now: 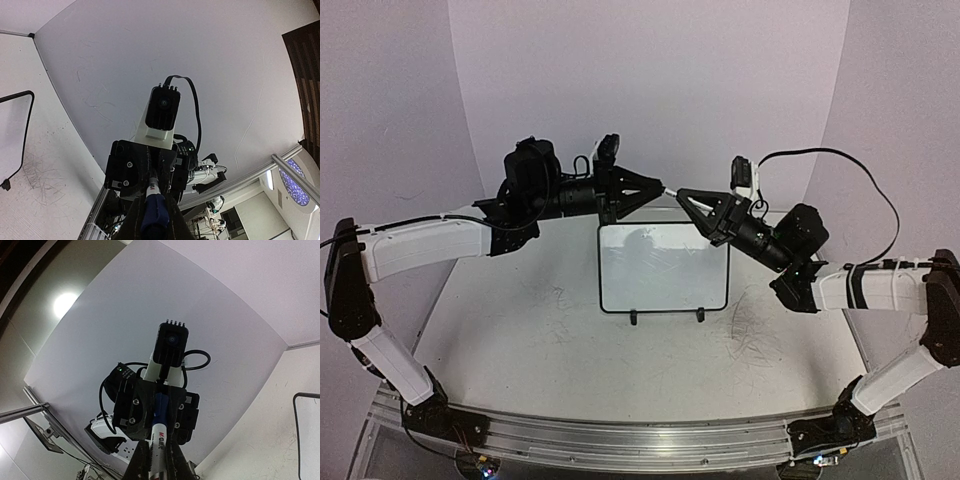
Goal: Write a sentence on the whiteboard
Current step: Open the pen cap from the whiteboard marker, then place the pen cap at the center of the board.
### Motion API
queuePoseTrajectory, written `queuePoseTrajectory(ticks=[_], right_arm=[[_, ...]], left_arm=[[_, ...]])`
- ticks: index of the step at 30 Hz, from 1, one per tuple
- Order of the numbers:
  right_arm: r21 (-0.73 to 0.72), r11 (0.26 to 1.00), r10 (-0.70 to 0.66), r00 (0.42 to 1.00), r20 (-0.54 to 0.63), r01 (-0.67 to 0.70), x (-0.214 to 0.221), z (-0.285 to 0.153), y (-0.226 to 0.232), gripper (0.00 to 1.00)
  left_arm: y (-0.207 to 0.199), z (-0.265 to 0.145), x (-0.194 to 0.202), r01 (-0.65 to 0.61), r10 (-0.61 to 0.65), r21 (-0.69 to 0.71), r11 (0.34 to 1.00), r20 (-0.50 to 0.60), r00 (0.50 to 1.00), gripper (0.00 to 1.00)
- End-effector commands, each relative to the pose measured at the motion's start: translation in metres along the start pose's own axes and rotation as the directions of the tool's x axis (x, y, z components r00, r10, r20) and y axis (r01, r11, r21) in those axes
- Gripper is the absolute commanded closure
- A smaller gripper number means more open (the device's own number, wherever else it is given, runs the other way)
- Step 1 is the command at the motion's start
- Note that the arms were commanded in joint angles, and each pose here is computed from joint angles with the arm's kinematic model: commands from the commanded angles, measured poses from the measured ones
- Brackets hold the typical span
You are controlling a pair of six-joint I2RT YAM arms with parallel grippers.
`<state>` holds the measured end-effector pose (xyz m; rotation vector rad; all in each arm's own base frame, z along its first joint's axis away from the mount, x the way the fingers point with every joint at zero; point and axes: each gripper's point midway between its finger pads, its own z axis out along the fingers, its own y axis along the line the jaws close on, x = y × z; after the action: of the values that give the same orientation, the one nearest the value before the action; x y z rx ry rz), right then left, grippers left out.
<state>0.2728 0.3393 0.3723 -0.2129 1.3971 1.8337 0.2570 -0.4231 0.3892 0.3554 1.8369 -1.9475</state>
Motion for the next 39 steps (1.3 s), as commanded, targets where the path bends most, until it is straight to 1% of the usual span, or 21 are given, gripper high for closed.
queuePoseTrajectory(ticks=[1, 5, 8, 11, 13, 16, 18, 20, 22, 23, 24, 25, 27, 29, 31, 33, 35, 39], right_arm=[[-0.071, 0.996, -0.05, 0.998, 0.042, 0.052, -0.012, 0.002, 0.023, 1.0], [-0.021, 0.998, -0.063, 0.997, 0.054, 0.064, -0.009, -0.009, 0.015, 1.0], [0.018, 0.997, -0.082, 0.994, 0.078, 0.081, -0.009, -0.022, 0.011, 1.0], [0.054, 0.996, -0.08, 0.993, 0.088, 0.076, -0.011, -0.038, 0.005, 1.0], [0.076, 0.994, -0.079, 0.993, 0.085, 0.072, -0.014, -0.053, -0.002, 1.0], [0.099, 0.992, -0.083, 0.995, 0.063, 0.077, -0.012, -0.07, -0.008, 1.0], [0.135, 0.986, -0.103, 0.994, 0.038, 0.097, -0.009, -0.077, -0.012, 1.0], [0.228, 0.965, -0.132, 0.991, -0.011, 0.131, -0.005, -0.081, -0.025, 1.0], [0.316, 0.932, -0.172, 0.984, -0.048, 0.178, -0.005, -0.086, -0.035, 1.0], [0.355, 0.912, -0.197, 0.979, -0.056, 0.204, -0.008, -0.089, -0.037, 1.0], [0.407, 0.885, -0.22, 0.973, -0.067, 0.228, -0.01, -0.094, -0.043, 1.0], [0.441, 0.863, -0.238, 0.968, -0.073, 0.246, -0.014, -0.098, -0.045, 1.0], [0.496, 0.819, -0.286, 0.955, -0.082, 0.288, -0.022, -0.103, -0.045, 1.0], [0.526, 0.786, -0.324, 0.941, -0.096, 0.324, -0.03, -0.105, -0.044, 1.0], [0.533, 0.766, -0.359, 0.927, -0.109, 0.36, -0.037, -0.101, -0.04, 1.0], [0.533, 0.756, -0.377, 0.919, -0.12, 0.38, -0.041, -0.097, -0.038, 1.0], [0.534, 0.749, -0.391, 0.912, -0.122, 0.392, -0.046, -0.093, -0.037, 1.0], [0.53, 0.746, -0.405, 0.906, -0.121, 0.404, -0.051, -0.088, -0.034, 1.0]], left_arm=[[-0.008, -0.005, -0.001, -0.02, 0.02, 0.017, 1.0, 0.018, 1.0, 1.0], [0.0, -0.011, -0.005, -0.024, 0.025, -0.011, 1.0, 0.051, 0.998, 1.0], [0.01, -0.025, -0.014, -0.023, 0.027, -0.043, 0.999, 0.088, 0.996, 1.0], [0.022, -0.049, -0.029, -0.018, 0.03, -0.081, 0.997, 0.141, 0.99, 1.0], [0.03, -0.072, -0.043, -0.02, 0.04, -0.111, 0.994, 0.189, 0.981, 1.0], [0.041, -0.108, -0.055, -0.011, 0.048, -0.152, 0.988, 0.243, 0.969, 1.0], [0.057, -0.132, -0.057, 0.021, 0.034, -0.189, 0.982, 0.279, 0.96, 1.0], [0.08, -0.152, -0.052, 0.07, 0.008, -0.241, 0.968, 0.309, 0.951, 1.0], [0.112, -0.167, -0.041, 0.132, -0.013, -0.346, 0.929, 0.327, 0.945, 1.0], [0.13, -0.176, -0.036, 0.159, -0.01, -0.424, 0.892, 0.334, 0.942, 1.0], [0.149, -0.186, -0.028, 0.181, -0.003, -0.518, 0.836, 0.325, 0.946, 1.0], [0.167, -0.196, -0.021, 0.194, 0.004, -0.605, 0.772, 0.309, 0.951, 1.0], [0.201, -0.221, -0.008, 0.205, 0.021, -0.757, 0.62, 0.278, 0.96, 1.0], [0.231, -0.242, 0.009, 0.194, 0.009, -0.858, 0.476, 0.225, 0.974, 1.0], [0.258, -0.261, 0.024, 0.184, -0.003, -0.919, 0.348, 0.196, 0.981, 1.0], [0.279, -0.268, 0.04, 0.17, -0.016, -0.95, 0.263, 0.172, 0.985, 1.0], [0.291, -0.27, 0.045, 0.134, 0.027, -0.977, 0.169, 0.14, 0.99, 1.0], [0.316, -0.261, 0.053, 0.076, 0.05, -0.996, 0.05, 0.079, 0.996, 1.0]])
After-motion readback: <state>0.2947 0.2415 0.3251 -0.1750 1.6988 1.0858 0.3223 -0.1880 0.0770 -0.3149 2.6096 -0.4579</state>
